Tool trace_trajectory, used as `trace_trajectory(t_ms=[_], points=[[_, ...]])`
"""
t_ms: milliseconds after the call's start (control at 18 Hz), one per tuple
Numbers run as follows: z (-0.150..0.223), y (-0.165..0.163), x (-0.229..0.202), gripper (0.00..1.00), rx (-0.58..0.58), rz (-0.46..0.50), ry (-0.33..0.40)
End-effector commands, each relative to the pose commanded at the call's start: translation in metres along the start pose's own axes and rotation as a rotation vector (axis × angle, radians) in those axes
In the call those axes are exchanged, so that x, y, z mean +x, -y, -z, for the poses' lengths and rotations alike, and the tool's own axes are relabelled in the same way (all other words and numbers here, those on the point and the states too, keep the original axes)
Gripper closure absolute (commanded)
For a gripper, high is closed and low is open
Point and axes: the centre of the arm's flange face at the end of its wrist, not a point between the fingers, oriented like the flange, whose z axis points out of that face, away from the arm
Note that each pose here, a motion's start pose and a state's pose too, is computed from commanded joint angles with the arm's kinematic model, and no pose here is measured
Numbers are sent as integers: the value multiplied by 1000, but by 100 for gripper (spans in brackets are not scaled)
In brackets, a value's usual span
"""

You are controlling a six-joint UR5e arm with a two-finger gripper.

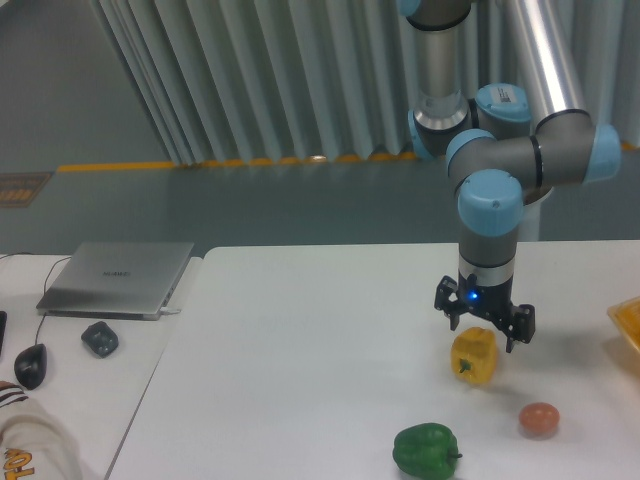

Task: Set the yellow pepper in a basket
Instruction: 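Close the gripper around the top of the yellow pepper, then lift the yellow pepper and carry it toward the yellow basket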

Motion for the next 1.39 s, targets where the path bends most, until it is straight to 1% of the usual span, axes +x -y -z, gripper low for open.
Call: trace_trajectory(t_ms=[56,389,500,944,1000,1056,1111,1167,1222,1278,1389], points=[[-2,3,8,0,-7,-14,9],[-12,4,15,0,-26,-25,2],[-20,4,15,0,-42,-27,1],[-26,7,13,0,-51,-27,-2],[-26,8,12,5,-51,-27,-2],[-27,8,13,16,-52,-27,-3],[-27,8,12,23,-52,-25,-3],[-25,9,12,36,-48,-25,-1],[-23,9,12,45,-45,-27,1],[-22,9,12,58,-42,-27,1],[-17,10,11,63,-35,-28,5]])
